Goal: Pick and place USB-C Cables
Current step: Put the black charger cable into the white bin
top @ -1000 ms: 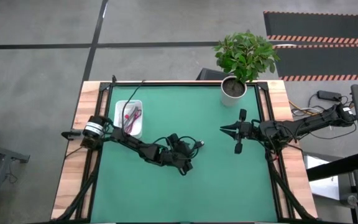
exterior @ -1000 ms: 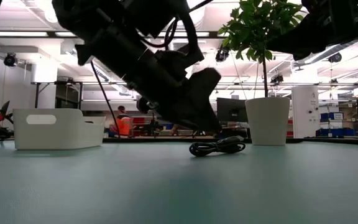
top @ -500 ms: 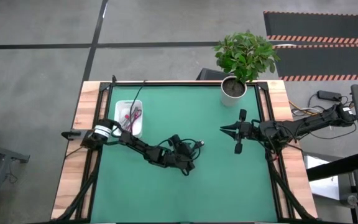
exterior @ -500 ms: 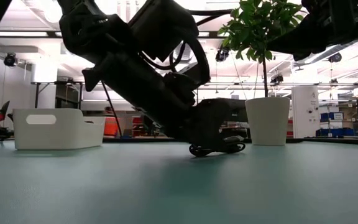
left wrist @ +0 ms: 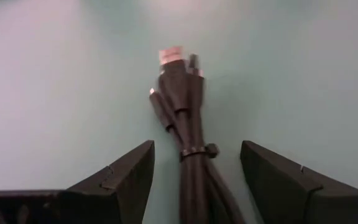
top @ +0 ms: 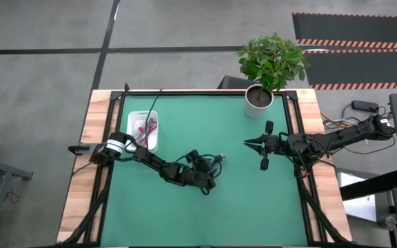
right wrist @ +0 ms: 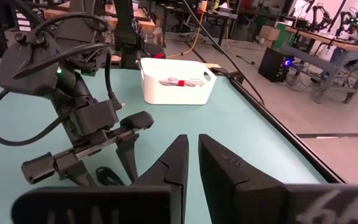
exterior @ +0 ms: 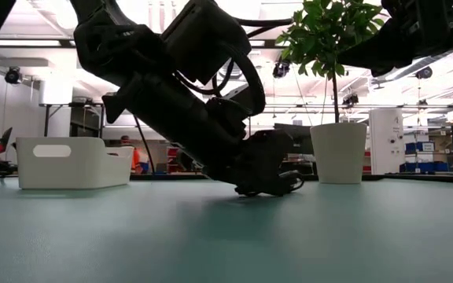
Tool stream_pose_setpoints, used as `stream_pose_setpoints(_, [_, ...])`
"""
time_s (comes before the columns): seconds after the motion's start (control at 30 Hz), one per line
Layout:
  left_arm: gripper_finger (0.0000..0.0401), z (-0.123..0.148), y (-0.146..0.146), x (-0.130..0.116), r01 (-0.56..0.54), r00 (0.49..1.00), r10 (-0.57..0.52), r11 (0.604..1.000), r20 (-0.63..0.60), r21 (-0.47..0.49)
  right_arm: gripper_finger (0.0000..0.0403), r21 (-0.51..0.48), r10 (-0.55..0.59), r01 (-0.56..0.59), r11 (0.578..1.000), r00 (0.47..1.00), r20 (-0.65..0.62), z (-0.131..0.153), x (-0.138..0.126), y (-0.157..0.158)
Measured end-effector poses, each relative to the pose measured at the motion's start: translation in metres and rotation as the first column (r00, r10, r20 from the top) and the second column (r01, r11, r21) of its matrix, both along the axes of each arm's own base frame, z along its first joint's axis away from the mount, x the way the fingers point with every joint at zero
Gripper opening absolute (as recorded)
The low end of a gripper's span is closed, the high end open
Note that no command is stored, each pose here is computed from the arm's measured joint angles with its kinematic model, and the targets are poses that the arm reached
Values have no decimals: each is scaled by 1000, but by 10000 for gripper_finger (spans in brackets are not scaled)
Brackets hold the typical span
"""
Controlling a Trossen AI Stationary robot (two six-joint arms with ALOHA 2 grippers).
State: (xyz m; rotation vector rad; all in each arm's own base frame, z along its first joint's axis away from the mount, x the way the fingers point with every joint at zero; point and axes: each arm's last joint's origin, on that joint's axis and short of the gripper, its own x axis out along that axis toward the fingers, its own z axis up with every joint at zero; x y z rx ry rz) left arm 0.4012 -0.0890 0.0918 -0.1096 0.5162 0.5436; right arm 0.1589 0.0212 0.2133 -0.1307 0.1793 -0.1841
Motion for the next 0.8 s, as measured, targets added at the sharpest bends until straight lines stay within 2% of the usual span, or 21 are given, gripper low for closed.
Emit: stream_pose_setpoints(0.8, [57,-2,0,-1,-11,1000,11,1000,5,-27,27,-1,0,0,1000,1000,0,0,0,0])
